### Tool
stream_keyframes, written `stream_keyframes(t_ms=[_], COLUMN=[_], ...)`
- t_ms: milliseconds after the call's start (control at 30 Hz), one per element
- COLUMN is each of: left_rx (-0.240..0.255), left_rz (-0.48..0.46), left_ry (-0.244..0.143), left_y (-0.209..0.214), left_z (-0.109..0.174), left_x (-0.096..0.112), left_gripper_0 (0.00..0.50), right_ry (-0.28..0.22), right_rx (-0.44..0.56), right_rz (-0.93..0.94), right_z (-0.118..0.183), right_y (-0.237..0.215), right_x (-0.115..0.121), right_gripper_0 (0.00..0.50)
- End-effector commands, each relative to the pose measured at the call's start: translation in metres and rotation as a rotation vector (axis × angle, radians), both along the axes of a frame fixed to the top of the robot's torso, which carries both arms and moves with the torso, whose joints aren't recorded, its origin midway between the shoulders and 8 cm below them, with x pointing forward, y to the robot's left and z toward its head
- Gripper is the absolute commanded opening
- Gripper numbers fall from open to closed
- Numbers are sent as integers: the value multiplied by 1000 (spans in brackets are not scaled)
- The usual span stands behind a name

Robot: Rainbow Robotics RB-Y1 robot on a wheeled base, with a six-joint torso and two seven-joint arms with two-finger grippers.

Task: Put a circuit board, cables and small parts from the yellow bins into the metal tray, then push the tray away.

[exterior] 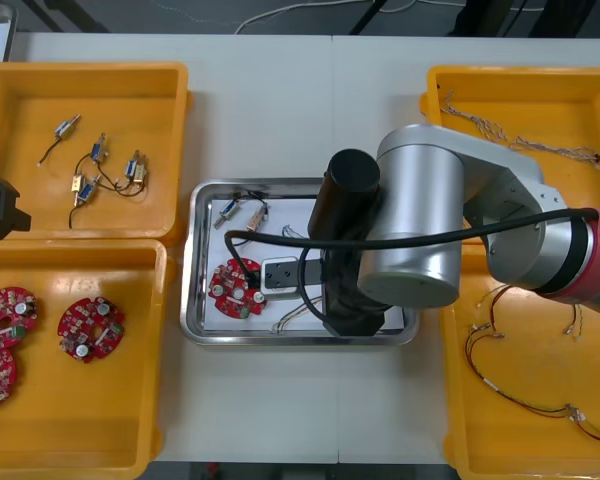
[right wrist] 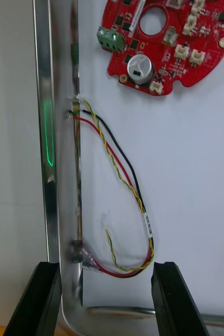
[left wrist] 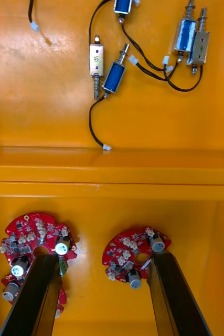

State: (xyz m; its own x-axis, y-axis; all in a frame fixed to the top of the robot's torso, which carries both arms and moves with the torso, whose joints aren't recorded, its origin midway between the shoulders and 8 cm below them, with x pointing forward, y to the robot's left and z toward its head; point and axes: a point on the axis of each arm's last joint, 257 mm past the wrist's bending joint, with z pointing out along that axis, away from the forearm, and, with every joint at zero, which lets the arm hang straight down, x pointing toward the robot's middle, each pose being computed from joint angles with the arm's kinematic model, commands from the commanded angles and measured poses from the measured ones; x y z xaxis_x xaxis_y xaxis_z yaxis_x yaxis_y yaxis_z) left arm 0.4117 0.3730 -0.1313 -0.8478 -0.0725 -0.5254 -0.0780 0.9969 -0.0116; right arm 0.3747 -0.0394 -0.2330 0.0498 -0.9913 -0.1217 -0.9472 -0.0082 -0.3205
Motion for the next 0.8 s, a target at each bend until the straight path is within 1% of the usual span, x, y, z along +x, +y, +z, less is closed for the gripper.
stream_keyframes(t_ms=[33,100,167,400,667,800], left_rx=[26,11,1,-4,-8,-8], left_rz=[69,72,78,78,77,77], left_ry=[8,15,13,16,16,16], left_y=[13,13,13,13,12,12], left_z=[2,0,2,1,0,0], left_x=[-5,-6,-6,-6,-6,-6], left_gripper_0=[495,494,494,495,495,494], right_ry=[-48,-56,-60,-68,-30,-17], right_rx=[4,1,-5,-24,-7,12], right_rz=[91,102,116,140,113,55], right_z=[-3,-7,-12,-34,-55,-62], right_y=[29,33,36,40,44,46], right_x=[-6,-9,-12,-18,-28,-34], right_gripper_0=[500,500,500,500,500,500])
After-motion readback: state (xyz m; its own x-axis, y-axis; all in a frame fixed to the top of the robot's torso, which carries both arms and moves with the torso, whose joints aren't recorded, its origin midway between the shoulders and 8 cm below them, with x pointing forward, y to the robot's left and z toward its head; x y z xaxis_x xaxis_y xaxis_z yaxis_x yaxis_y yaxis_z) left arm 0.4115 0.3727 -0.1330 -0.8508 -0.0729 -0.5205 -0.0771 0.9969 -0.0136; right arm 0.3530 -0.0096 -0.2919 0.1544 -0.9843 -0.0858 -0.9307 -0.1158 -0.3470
